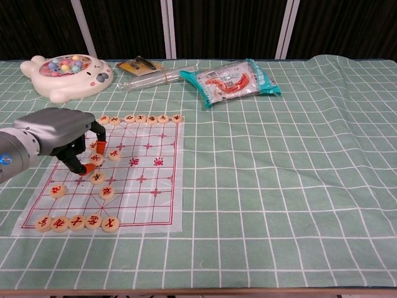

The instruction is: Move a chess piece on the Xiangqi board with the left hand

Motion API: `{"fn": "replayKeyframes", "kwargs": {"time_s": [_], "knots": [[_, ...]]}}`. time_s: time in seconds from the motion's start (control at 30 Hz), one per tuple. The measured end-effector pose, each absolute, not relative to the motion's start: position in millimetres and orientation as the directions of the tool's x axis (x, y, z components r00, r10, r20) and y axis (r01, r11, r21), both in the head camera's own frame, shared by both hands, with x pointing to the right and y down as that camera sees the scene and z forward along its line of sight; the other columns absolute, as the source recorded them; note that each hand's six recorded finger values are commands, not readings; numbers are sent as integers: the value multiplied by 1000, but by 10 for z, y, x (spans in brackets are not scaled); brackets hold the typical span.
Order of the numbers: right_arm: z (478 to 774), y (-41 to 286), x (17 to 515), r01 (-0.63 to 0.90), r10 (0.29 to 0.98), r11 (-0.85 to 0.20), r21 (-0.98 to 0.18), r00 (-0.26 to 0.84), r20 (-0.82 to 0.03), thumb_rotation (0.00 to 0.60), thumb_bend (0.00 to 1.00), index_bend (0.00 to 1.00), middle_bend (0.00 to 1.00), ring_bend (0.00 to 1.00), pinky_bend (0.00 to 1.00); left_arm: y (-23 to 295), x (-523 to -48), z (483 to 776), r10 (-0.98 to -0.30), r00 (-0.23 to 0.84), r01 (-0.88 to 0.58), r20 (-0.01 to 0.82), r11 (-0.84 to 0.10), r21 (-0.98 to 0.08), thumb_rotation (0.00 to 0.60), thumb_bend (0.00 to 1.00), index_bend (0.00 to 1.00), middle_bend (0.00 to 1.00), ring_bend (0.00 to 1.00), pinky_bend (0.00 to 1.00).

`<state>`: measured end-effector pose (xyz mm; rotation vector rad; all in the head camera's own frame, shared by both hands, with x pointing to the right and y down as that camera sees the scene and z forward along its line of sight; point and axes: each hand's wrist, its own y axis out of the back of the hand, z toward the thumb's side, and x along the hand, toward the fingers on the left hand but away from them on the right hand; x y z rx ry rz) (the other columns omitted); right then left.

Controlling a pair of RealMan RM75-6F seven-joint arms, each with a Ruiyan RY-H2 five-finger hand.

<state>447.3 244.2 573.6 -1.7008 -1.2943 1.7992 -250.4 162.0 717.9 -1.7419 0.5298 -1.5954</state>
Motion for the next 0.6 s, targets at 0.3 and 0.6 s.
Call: {"fn": "replayKeyframes", "kwargs": {"time_s": [0.3,0.6], "knots": [[5730,2439,4477,330,766,-523,-786,-222,-603,600,367,0,0,0,0,1629,-2449,7221,-704,160,165,692,-672,-722,600,318,516,1000,1000,1000],[5732,2439,4481,331,766,-521,-787,-224,-602,600,367,0,0,0,0,1652,-2444,7234,-699,160,169,697,-677,-717,600,317,513,1000,1000,1000]]}}
